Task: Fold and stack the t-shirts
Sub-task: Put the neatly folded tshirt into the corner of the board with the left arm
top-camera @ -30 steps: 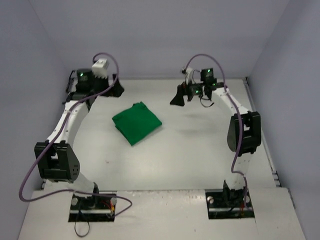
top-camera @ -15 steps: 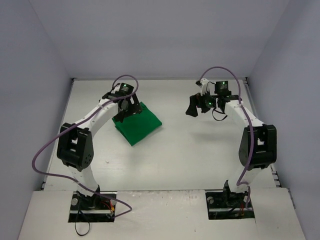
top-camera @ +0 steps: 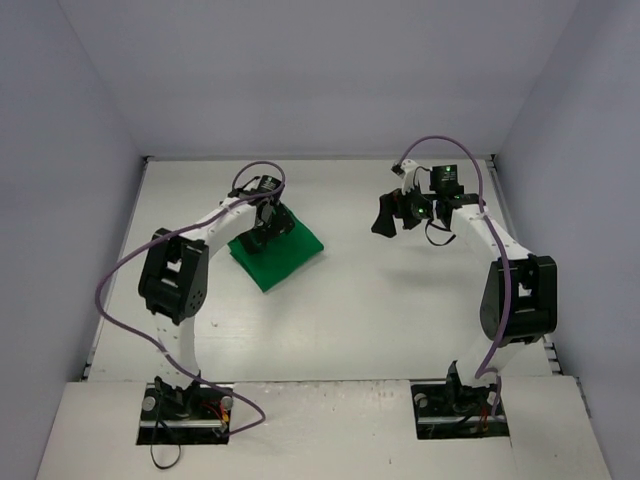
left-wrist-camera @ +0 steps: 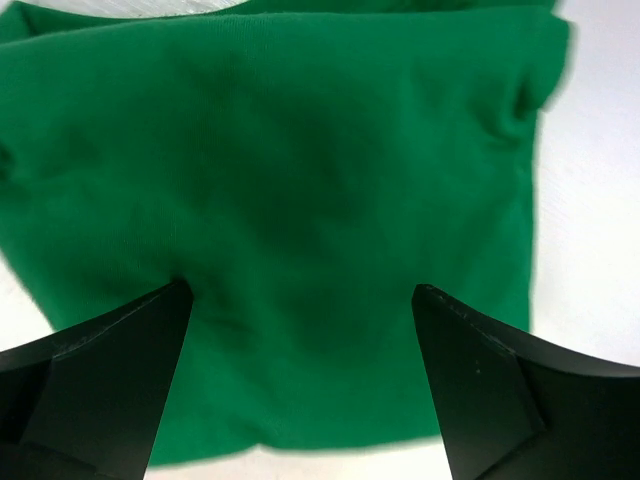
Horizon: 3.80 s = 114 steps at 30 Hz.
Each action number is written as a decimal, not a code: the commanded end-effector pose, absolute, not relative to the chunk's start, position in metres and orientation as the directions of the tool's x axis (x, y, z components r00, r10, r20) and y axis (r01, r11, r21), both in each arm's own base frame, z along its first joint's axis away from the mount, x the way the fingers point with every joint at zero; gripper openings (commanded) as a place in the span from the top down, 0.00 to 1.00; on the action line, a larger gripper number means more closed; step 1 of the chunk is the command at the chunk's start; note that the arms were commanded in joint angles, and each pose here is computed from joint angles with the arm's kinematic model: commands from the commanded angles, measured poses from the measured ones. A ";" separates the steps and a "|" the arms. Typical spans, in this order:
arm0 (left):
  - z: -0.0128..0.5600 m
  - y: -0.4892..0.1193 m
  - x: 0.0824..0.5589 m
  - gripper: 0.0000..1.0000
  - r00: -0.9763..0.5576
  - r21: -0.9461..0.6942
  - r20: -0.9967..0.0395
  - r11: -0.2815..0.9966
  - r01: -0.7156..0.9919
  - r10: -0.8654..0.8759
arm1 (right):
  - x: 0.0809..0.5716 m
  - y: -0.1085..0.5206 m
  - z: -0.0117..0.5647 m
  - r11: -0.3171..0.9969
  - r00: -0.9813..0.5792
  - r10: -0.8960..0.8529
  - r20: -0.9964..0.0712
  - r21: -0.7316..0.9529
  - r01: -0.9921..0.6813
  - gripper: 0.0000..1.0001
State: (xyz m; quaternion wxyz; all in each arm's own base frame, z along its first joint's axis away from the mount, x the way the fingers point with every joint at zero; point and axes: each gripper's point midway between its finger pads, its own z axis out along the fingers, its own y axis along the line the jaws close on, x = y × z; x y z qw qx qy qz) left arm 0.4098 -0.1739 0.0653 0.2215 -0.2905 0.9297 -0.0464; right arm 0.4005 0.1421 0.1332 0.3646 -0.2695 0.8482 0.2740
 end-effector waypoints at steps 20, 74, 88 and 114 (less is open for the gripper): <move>0.043 -0.037 0.426 0.09 -0.964 0.177 -0.235 0.980 0.087 0.128 | 0.405 0.139 0.161 0.684 -0.512 -0.270 -0.816 0.212 -0.698 0.00; 0.340 0.012 0.531 0.08 -0.449 0.284 -0.803 0.914 0.290 0.392 | 0.386 0.132 0.293 0.721 -0.258 -0.242 -0.935 0.004 -0.693 0.00; 0.283 -0.067 0.390 0.08 -0.569 0.038 -0.814 0.988 0.150 0.117 | 0.394 0.073 0.227 0.952 -0.492 -0.069 -0.868 0.091 -0.294 0.00; 0.197 -0.038 0.323 0.08 -0.586 0.089 -0.807 0.996 0.003 0.074 | 0.331 0.004 0.200 0.999 -0.363 -0.047 -0.931 -0.039 -0.029 0.00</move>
